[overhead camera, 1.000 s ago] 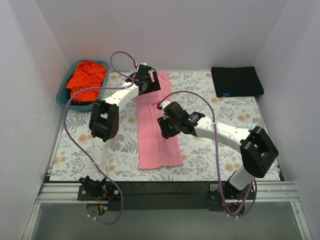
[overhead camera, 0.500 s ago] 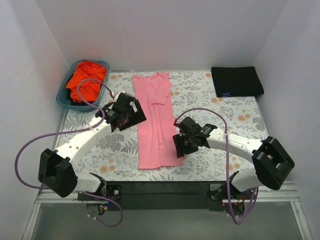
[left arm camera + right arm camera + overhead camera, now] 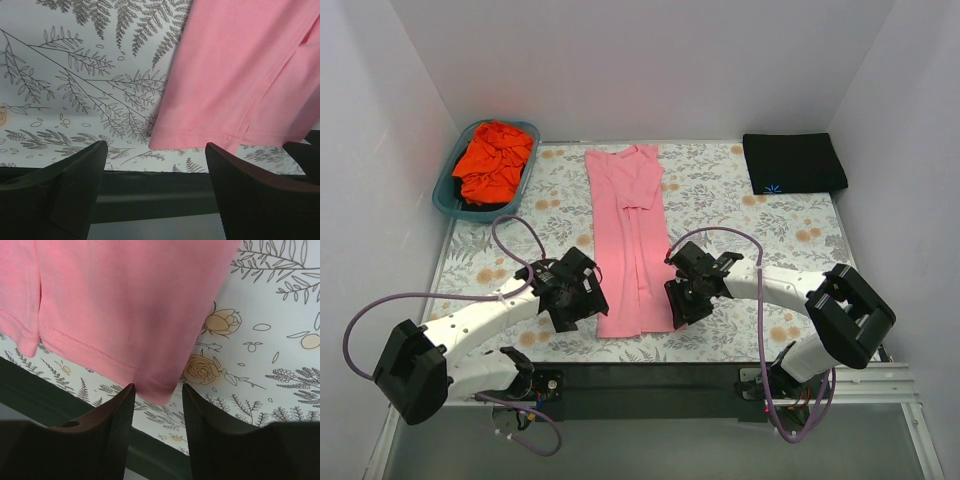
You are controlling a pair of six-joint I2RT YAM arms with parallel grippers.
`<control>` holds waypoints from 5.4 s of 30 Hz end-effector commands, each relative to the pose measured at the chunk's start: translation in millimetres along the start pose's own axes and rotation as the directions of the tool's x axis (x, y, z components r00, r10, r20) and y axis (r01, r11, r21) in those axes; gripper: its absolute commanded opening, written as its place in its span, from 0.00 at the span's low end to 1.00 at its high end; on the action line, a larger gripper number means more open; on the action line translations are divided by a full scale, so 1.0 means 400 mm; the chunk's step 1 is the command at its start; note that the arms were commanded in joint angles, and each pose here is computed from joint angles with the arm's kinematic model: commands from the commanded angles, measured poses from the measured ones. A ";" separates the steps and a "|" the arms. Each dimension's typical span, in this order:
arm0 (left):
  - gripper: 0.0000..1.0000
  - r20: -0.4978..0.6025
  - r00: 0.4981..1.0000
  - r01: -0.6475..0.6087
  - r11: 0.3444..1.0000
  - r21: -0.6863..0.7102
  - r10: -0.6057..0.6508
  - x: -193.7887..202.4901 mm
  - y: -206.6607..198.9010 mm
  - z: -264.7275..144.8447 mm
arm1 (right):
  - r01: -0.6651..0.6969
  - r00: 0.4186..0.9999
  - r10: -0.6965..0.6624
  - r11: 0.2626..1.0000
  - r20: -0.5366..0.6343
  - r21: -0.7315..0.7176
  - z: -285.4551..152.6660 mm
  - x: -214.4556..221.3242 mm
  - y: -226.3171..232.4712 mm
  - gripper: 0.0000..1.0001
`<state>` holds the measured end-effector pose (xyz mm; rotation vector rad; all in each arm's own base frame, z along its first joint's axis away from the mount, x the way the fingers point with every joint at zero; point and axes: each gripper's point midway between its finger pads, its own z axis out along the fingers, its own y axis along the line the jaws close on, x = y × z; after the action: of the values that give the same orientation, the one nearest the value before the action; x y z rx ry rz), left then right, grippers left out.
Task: Fold and stack the t-shirts
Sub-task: Fold the tshirt
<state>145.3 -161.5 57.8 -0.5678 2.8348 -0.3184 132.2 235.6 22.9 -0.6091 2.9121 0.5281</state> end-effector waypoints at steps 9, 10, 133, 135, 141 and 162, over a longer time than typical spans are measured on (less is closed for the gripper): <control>0.73 -0.039 0.999 -0.003 1.000 -0.027 0.001 0.038 -0.025 0.031 | -0.019 0.999 0.021 0.999 -0.032 0.040 0.030 0.042 -0.032 0.15; 0.73 -0.041 0.999 -0.006 1.000 -0.031 0.004 0.042 -0.026 0.034 | -0.017 0.999 0.018 0.999 -0.028 0.041 0.029 0.042 -0.032 0.08; 0.17 0.295 0.954 -0.002 0.988 0.154 -0.044 -0.331 -0.241 0.208 | 0.195 0.842 -0.167 0.981 0.513 -0.001 0.001 -0.762 0.080 0.06; 0.17 0.276 0.961 -0.005 0.989 0.144 -0.035 -0.311 -0.227 0.218 | 0.198 0.844 -0.167 0.980 0.510 -0.006 0.020 -0.769 0.080 0.06; 0.17 0.233 0.972 -0.002 0.993 0.119 -0.026 -0.269 -0.185 0.238 | 0.190 0.830 -0.191 0.980 0.523 0.056 0.054 -0.820 0.053 0.06; 0.36 0.327 0.941 -0.001 0.966 0.260 -0.087 -0.309 -0.225 0.036 | 0.221 0.734 -0.132 0.974 0.666 -0.051 -0.178 -0.856 0.028 0.22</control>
<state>268.4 -199.3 44.6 -0.5534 2.5322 -0.5071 460.1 331.4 108.7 -0.5365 2.2497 0.5461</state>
